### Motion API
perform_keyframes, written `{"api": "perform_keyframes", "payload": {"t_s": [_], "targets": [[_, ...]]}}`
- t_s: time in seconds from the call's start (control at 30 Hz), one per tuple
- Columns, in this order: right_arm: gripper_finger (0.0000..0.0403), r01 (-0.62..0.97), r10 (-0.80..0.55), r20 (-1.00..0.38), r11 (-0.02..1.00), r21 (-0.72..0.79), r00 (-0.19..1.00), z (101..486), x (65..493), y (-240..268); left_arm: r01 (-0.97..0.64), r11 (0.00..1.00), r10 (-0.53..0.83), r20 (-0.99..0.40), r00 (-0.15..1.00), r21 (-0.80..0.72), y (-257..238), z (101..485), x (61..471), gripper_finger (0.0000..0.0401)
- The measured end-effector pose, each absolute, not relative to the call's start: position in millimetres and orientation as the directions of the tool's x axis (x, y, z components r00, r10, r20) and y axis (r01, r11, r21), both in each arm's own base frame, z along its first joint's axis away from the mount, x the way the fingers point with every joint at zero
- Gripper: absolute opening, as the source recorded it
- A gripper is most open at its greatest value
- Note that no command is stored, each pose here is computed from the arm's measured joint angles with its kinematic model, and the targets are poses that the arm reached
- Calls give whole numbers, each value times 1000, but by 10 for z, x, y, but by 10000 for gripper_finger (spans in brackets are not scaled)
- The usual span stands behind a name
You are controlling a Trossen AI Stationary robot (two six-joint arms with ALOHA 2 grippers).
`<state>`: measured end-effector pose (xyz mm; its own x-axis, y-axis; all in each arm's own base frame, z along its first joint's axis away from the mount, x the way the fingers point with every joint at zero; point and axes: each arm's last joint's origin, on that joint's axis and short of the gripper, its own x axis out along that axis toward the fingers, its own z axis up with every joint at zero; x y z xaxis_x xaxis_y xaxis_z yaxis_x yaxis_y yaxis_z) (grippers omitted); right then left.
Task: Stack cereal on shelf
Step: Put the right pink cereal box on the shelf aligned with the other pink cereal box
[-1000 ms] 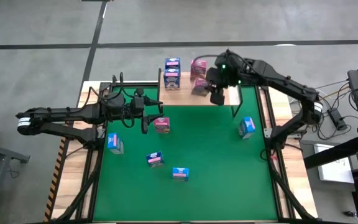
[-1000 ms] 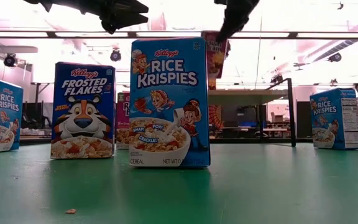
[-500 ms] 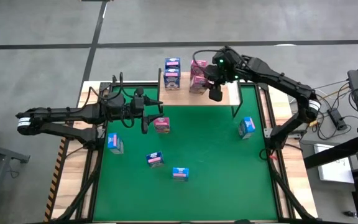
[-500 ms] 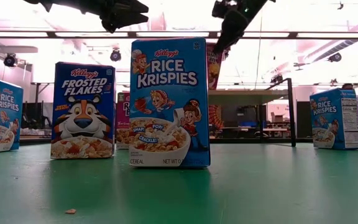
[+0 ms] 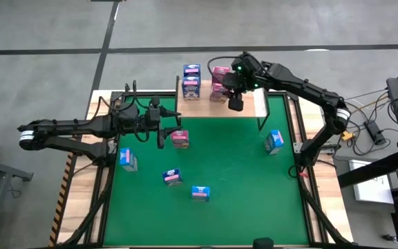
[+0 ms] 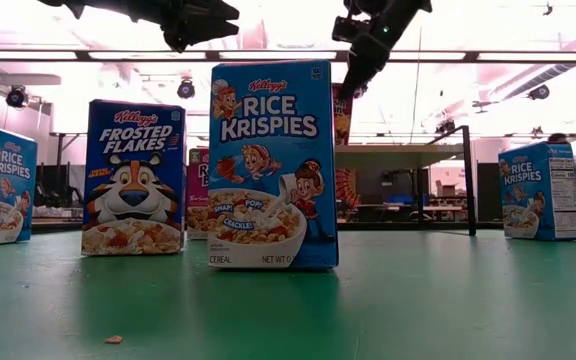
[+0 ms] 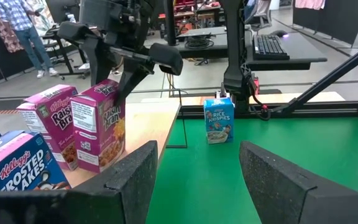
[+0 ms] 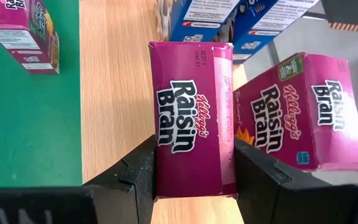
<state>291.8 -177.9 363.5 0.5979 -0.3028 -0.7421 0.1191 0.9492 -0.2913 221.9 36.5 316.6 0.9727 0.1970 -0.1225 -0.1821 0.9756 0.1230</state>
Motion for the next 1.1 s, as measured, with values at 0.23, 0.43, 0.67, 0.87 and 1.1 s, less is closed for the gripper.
{"api": "perform_keyframes", "payload": {"t_s": [0.23, 0.43, 0.67, 0.87, 1.1], "targets": [[161, 142, -307, -743, 950, -278, 595, 3634, 2916, -1781, -182, 976, 197, -122, 973, 123, 365, 3167, 2219, 210], [186, 151, -306, -754, 951, -269, 581, 3611, 2913, -1781, -182, 976, 197, -123, 973, 123, 365, 3166, 2219, 210], [190, 144, -301, -757, 952, -269, 580, 3605, 2914, -1782, -182, 976, 197, -122, 973, 123, 365, 3167, 2219, 210], [193, 150, -301, -753, 953, -264, 586, 3619, 2917, -1781, -182, 976, 197, -123, 973, 123, 365, 3166, 2219, 210], [216, 151, -302, -750, 952, -265, 588, 3626, 2917, -1782, -182, 976, 197, -122, 973, 122, 365, 3166, 2219, 210]]}}
